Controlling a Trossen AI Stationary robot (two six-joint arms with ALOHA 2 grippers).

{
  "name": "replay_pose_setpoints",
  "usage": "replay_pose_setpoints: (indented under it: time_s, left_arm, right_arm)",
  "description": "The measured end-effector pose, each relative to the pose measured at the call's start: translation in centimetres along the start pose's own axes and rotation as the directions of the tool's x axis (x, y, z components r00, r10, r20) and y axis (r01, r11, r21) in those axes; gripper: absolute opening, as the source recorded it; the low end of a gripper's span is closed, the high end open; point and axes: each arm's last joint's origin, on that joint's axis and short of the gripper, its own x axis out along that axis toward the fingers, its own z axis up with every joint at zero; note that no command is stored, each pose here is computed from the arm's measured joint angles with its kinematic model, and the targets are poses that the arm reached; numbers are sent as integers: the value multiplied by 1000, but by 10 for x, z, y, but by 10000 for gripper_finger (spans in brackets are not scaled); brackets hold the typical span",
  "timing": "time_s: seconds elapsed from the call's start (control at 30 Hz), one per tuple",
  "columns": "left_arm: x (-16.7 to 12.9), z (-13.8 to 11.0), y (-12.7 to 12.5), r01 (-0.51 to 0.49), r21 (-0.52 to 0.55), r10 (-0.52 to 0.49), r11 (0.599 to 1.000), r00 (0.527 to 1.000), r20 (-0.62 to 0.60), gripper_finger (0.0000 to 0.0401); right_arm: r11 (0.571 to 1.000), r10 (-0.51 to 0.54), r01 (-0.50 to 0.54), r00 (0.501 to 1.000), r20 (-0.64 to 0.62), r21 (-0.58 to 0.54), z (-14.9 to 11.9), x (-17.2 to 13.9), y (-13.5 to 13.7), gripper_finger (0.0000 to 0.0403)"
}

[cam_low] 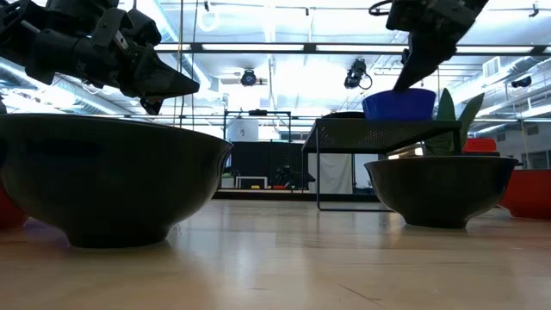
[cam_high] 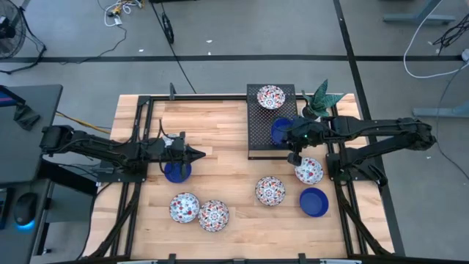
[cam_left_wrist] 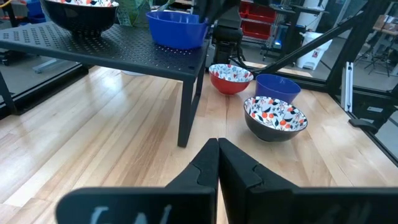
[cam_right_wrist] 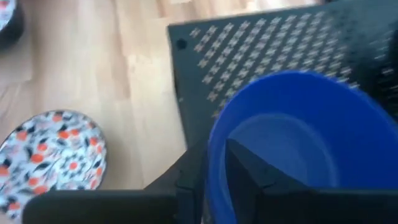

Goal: Pick & Place Mini bowls
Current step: Put the middle blue bowl on the shelf, then adjust the orange patterned bowl on the shelf

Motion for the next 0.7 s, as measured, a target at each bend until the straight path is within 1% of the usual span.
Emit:
replay_pose_setpoints:
  time_s: [0.1,0.23,0.3,0.4,0.53,0.7]
  left_arm:
    - [0,0,0,0,0,0,1000,1000,0,9]
    - [0,0,0,0,0,0,1000,1000,0,9]
    - [0,0,0,0,0,0,1000,1000,0,9]
    - [0,0,0,0,0,0,1000,1000,0,9]
    - [0,0,0,0,0,0,1000,1000,0,9]
    - [0,0,0,0,0,0,1000,1000,0,9]
  right_arm:
    - [999,-45,45,999,13,-2,2,-2,-1,66]
    - [997,-75,76,997,15,-19,2,-2,-2,66]
    - [994,-105,105,994,17,0,2,-2,-4,67]
    - [993,-118,118,993,17,22,3,-2,-7,78]
    - [994,-103,102,993,54,35,6,-3,-7,118]
    - [998,-58,54,993,101,42,11,-3,-5,191]
